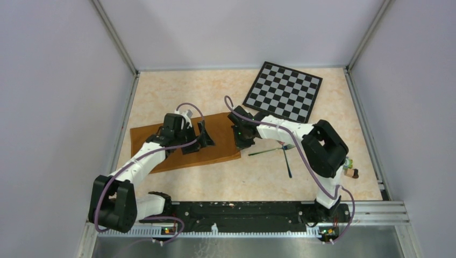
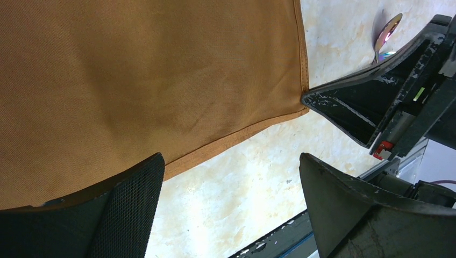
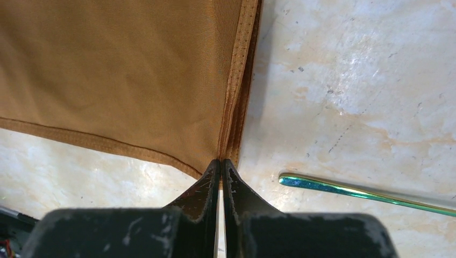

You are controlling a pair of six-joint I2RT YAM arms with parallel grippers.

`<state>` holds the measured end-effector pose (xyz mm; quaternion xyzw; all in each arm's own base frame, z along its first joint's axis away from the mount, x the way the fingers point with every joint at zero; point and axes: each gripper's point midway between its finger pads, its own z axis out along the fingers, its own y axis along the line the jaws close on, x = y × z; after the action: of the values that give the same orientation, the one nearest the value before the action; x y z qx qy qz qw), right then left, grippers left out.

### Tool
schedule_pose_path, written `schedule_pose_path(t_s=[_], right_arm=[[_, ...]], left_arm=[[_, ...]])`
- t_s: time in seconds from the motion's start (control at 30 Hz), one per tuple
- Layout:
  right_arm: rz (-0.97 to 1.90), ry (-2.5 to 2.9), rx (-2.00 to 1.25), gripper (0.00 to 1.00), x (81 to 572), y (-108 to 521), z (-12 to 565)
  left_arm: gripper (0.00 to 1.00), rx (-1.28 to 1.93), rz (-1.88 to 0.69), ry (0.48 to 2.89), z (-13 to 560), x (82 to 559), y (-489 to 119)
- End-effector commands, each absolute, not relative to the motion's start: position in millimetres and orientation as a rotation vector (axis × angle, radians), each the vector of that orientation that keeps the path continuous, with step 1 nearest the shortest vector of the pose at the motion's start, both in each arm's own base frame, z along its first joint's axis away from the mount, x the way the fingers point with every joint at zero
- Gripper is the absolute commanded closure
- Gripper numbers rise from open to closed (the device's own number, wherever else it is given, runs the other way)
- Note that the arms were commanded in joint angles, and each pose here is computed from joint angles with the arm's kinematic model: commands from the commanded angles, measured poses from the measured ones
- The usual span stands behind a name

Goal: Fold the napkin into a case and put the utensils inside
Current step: Flatten out the rectangle-folded napkin at the center of the board.

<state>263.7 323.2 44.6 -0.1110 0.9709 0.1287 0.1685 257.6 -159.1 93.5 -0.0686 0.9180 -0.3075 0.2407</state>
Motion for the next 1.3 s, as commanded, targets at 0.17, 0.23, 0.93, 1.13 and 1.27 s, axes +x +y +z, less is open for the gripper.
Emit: schedule_pose_path(t_s=[0.17,0.23,0.93,1.13,1.27], right_arm=[[0.542,2.745,-0.287,1.0,243.5,338.6,75.7],[0.563,2.758,-0.278,1.0,239.4,339.1,71.0],[0.781,2.782,-0.153,1.0,223.6,337.5,51.6],[0.806,2.776,-0.153,1.0,223.7,340.2,53.9],[0.818,2.776,-0.143,1.0,222.0,339.9,57.1]], left_arm=[[0.01,-0.183,-0.824,2.489,94.5,261.1,-153.6],[0.01,-0.188,-0.81,2.496,92.1,261.6,-151.5],[0.51,-0.157,-1.2,2.49,100.1,194.1,-191.5],[0.68,-0.179,-1.099,2.463,91.2,170.5,-220.2],[0.88,-0.142,-1.079,2.502,72.7,156.6,-250.8]])
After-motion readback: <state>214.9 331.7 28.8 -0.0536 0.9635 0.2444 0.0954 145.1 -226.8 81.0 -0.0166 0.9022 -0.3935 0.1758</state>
